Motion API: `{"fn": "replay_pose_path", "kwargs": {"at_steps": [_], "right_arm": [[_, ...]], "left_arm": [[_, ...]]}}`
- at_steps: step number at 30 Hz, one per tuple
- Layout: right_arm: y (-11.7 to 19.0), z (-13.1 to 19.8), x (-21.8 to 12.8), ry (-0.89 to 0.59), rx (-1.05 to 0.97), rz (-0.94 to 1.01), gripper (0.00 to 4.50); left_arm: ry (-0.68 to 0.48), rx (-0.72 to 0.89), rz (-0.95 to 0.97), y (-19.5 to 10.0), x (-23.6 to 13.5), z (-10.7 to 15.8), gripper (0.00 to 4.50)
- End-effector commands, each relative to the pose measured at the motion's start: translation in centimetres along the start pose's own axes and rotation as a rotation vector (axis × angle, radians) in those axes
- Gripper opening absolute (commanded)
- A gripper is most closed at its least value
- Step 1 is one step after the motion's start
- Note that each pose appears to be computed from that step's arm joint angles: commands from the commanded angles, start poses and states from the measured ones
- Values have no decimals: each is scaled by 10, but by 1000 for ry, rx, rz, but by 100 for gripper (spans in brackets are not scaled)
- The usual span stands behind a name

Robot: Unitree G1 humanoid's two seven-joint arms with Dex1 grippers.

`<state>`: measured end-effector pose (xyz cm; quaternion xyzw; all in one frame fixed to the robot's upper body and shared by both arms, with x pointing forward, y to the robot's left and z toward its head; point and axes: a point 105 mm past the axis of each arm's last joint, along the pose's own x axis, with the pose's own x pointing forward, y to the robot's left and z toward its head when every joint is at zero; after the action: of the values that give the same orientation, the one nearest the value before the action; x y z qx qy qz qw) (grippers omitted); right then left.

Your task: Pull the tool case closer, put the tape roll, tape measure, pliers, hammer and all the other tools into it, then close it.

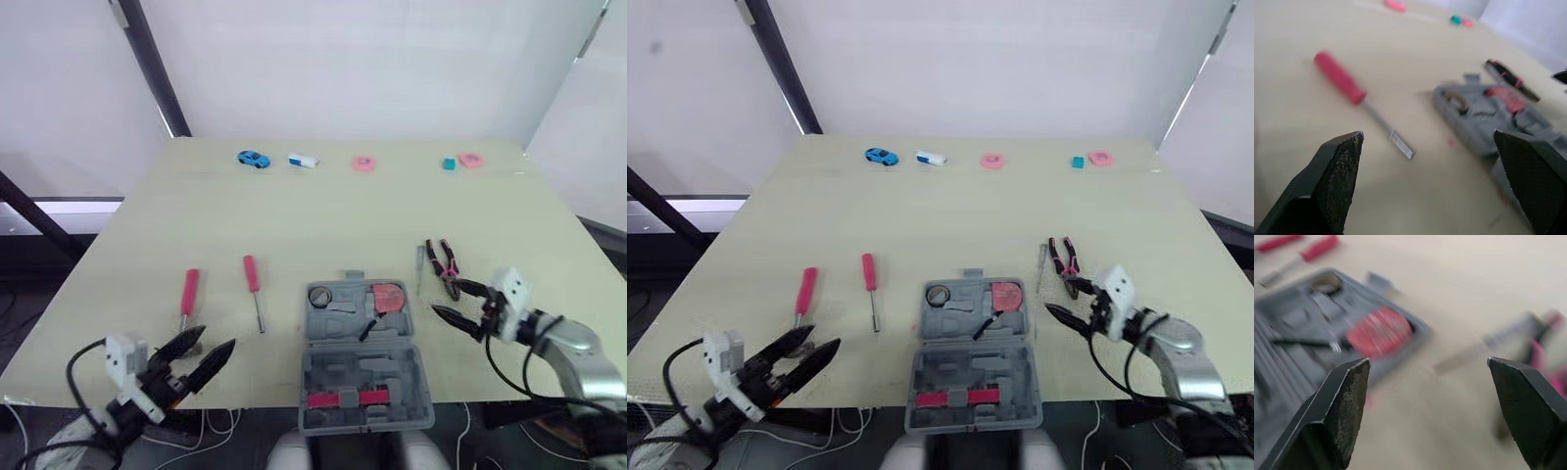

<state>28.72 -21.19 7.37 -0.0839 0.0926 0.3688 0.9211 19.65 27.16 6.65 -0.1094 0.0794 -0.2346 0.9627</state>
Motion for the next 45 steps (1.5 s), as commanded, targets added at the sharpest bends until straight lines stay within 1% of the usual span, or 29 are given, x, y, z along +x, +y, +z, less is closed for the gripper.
{"fn": "replay_pose_path", "kwargs": {"at_steps": [1,4,6,11,14,17,21,23,27,30,35,40,45], "right_arm": [[-12,7,-44,22,-33,-121,450],[-11,-3,-71,74,-4,-184,450],[-9,-9,-82,99,10,-205,450],[-9,-8,-84,83,28,-228,450],[-13,-5,-72,57,26,-248,450],[-21,-2,-52,45,19,-299,450],[-35,-6,-17,112,44,-370,450],[-42,-5,2,119,74,-409,450],[-39,-1,34,127,141,-441,450],[-34,3,58,118,175,-471,450],[-34,3,72,131,187,-511,450],[-39,1,71,112,223,-575,450],[-39,-4,67,110,243,-584,450]], "left_arm": [[33,35,92,15,-28,-5,450],[56,29,117,19,-39,-12,450],[63,29,120,19,-40,-14,450],[55,49,79,16,-34,-10,450],[38,87,-1,4,-21,0,450],[15,135,-103,-12,-4,12,450],[0,208,-292,-41,18,29,450],[-7,238,-396,-58,29,39,450],[-23,261,-524,-78,42,54,450],[-3,299,-640,-93,47,62,450],[-26,307,-693,-105,53,74,450],[-45,314,-695,-107,56,81,450],[-48,313,-687,-107,56,81,450]]}}
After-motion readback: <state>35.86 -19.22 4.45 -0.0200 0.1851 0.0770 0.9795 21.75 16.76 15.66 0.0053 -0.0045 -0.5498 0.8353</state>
